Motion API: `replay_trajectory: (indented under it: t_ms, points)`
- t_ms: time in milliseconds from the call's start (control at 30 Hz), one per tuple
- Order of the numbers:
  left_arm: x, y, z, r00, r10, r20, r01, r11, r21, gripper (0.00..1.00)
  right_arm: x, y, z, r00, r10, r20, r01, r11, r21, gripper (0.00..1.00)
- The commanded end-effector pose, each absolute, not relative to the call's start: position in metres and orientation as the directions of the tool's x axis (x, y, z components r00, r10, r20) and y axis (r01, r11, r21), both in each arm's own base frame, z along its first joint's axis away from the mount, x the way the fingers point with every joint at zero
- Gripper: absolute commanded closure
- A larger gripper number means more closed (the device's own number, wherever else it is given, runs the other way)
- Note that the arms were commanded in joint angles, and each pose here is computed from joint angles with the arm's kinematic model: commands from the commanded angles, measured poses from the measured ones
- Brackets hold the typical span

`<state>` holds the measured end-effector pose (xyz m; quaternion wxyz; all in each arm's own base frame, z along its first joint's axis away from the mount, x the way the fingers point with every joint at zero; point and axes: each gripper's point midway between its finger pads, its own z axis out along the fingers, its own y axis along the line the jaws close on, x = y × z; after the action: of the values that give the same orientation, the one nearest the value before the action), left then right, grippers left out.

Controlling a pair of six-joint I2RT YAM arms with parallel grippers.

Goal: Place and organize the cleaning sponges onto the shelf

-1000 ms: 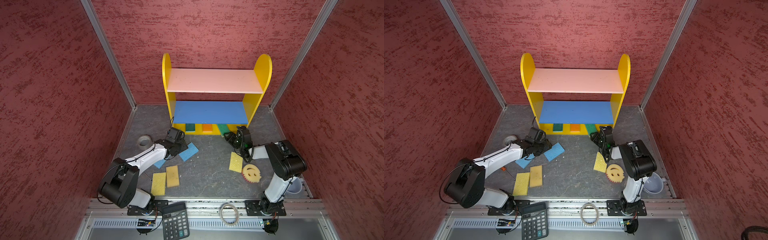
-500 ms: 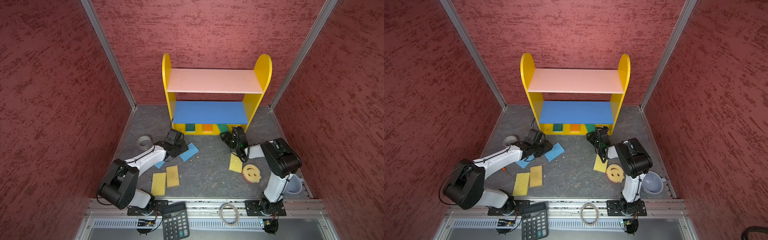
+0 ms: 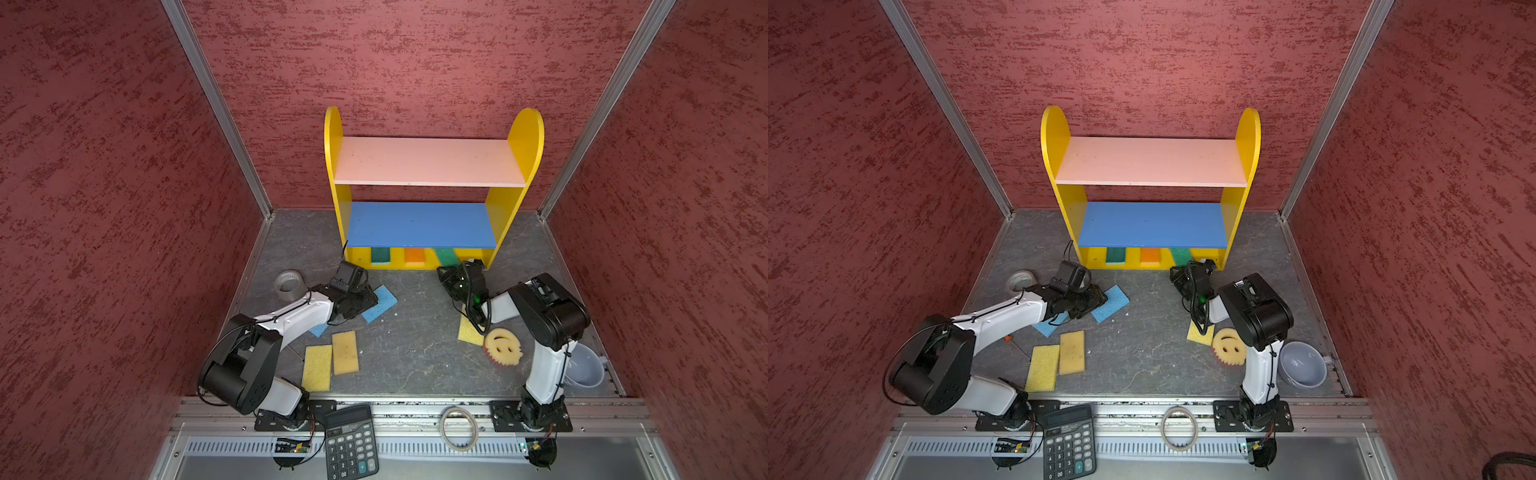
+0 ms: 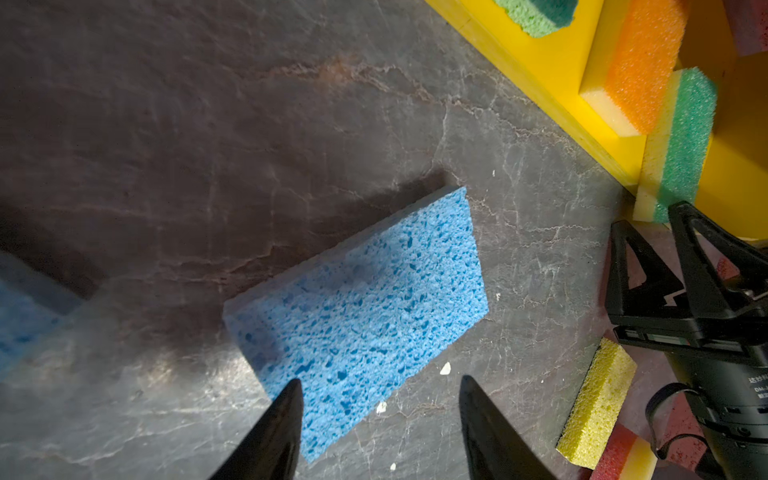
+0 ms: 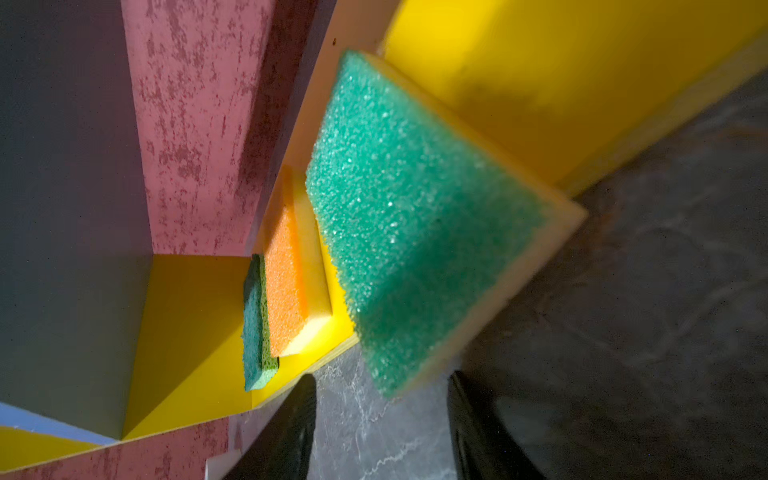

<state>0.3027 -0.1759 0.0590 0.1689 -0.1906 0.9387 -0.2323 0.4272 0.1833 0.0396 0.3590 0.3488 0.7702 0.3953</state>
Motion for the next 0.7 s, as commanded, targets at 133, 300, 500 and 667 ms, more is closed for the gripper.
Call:
replay_trajectory:
  t_ms: [133, 300, 500, 667]
  points:
    - [0.31, -0.184, 0.068, -0.878, -0.412, -0.244, -0.234, 0.814, -0.532, 0.4, 0.414, 0.156, 0.013, -0.324, 0.931, -0.167, 0.411, 0.297, 0.862, 0.49]
    - [0.31, -0.183, 0.068, -0.881, -0.405, -0.244, -0.227, 0.816, -0.532, 0.4, 0.407, 0.141, 0.009, -0.284, 0.94, -0.188, 0.47, 0.307, 0.827, 0.44]
    - [0.311, -0.185, 0.066, -0.881, -0.409, -0.238, -0.231, 0.81, -0.539, 0.42, 0.416, 0.124, 0.01, -0.259, 0.944, -0.204, 0.48, 0.309, 0.821, 0.5]
    - [0.309, -0.186, 0.062, -0.888, -0.401, -0.225, -0.231, 0.812, -0.537, 0.42, 0.429, 0.122, 0.008, -0.244, 0.948, -0.204, 0.474, 0.3, 0.828, 0.56]
